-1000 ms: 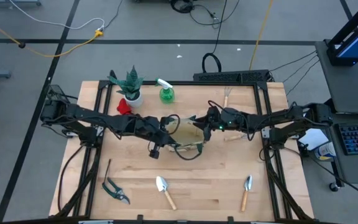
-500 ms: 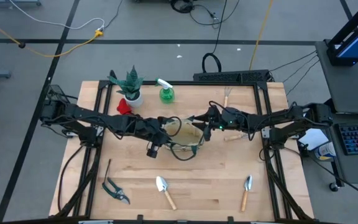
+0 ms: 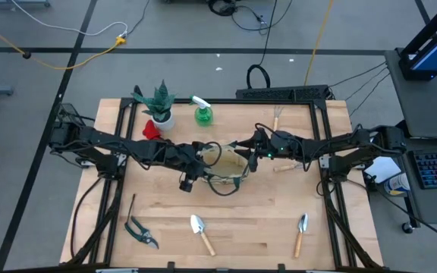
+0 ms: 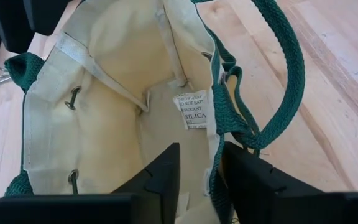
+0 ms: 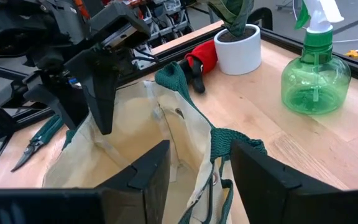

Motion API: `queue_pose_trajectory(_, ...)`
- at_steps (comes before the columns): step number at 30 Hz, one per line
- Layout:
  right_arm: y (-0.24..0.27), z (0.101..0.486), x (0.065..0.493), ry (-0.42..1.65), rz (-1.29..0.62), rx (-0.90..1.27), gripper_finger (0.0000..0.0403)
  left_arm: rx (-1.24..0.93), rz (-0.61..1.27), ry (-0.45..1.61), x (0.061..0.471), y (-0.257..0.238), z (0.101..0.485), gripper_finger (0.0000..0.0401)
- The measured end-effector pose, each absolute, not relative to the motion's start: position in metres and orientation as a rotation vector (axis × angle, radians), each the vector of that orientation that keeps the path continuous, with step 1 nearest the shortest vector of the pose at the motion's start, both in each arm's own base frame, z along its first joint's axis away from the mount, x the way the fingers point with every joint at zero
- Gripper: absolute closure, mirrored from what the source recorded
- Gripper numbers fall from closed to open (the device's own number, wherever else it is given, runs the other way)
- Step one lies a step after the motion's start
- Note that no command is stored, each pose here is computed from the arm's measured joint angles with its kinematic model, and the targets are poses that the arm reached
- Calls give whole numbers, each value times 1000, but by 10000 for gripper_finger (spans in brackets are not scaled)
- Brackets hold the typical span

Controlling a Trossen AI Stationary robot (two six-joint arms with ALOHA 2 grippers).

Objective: Pick & Place Garden tools in Gardening bag
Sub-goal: Prepare the gardening bag, then put the light brown hand rake into the gardening bag

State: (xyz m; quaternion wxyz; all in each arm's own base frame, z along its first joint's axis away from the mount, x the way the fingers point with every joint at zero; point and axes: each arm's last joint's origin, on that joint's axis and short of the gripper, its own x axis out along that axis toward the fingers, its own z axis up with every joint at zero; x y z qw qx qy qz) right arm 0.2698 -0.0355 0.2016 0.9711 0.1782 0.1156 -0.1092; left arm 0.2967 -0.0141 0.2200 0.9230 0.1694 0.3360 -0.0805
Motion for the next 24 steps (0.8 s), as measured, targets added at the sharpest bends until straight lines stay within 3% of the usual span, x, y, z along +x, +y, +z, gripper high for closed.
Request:
queue_pose_trajectory(9, -35, 202, 270, 233, -220, 360, 243, 410, -204, 632, 287, -25, 236, 234)
queue_pose_trajectory(24, -36, 210, 272, 152, -206, 327, 247, 391, -51, 535, 257, -30, 276, 233)
